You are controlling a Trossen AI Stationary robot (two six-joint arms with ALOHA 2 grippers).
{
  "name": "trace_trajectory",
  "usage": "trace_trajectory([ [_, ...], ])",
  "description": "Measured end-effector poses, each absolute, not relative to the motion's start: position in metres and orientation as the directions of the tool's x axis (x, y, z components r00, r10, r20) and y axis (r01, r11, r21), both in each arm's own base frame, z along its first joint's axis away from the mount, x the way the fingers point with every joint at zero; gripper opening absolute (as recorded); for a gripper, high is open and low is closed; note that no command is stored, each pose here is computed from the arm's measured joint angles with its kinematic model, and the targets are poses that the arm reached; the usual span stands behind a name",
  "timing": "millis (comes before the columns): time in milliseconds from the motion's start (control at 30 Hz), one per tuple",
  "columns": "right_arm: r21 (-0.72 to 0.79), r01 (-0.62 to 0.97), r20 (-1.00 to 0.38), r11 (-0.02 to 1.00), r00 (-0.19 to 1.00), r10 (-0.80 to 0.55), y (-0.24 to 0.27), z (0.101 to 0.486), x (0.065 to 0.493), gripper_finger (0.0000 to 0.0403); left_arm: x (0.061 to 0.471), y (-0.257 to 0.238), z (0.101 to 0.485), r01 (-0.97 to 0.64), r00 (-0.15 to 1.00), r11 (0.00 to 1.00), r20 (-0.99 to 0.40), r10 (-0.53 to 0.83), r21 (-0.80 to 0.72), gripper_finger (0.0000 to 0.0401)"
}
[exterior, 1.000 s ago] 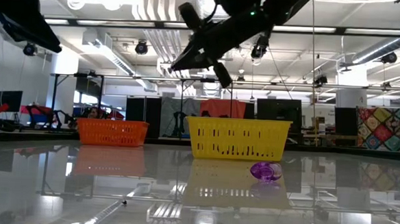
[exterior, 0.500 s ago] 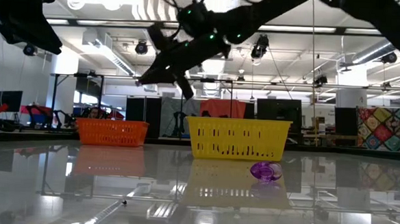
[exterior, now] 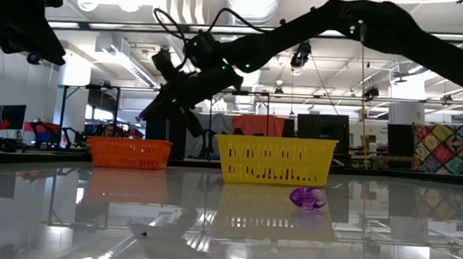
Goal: Sort Halloween decoration
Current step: Put the violet witch hat into the orange bin, then put the black spider toy into the yellow bin
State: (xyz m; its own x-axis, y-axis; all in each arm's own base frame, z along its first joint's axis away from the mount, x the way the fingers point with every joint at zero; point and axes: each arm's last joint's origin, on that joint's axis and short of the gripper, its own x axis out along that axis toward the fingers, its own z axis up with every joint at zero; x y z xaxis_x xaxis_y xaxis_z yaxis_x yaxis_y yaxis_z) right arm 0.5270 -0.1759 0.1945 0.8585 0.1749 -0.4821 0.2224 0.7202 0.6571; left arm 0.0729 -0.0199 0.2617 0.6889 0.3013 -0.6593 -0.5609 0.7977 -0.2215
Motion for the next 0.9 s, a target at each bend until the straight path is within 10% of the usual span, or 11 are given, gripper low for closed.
trace_trajectory([
  [900,0.578,0.330,-0.692,0.746,0.683,0.234,-0.179,0.249,0.493,0.0119,0.078,-0.031,0.253,-0.478,0.570,0.835,-0.820,0.057,-0.273,0.0123],
])
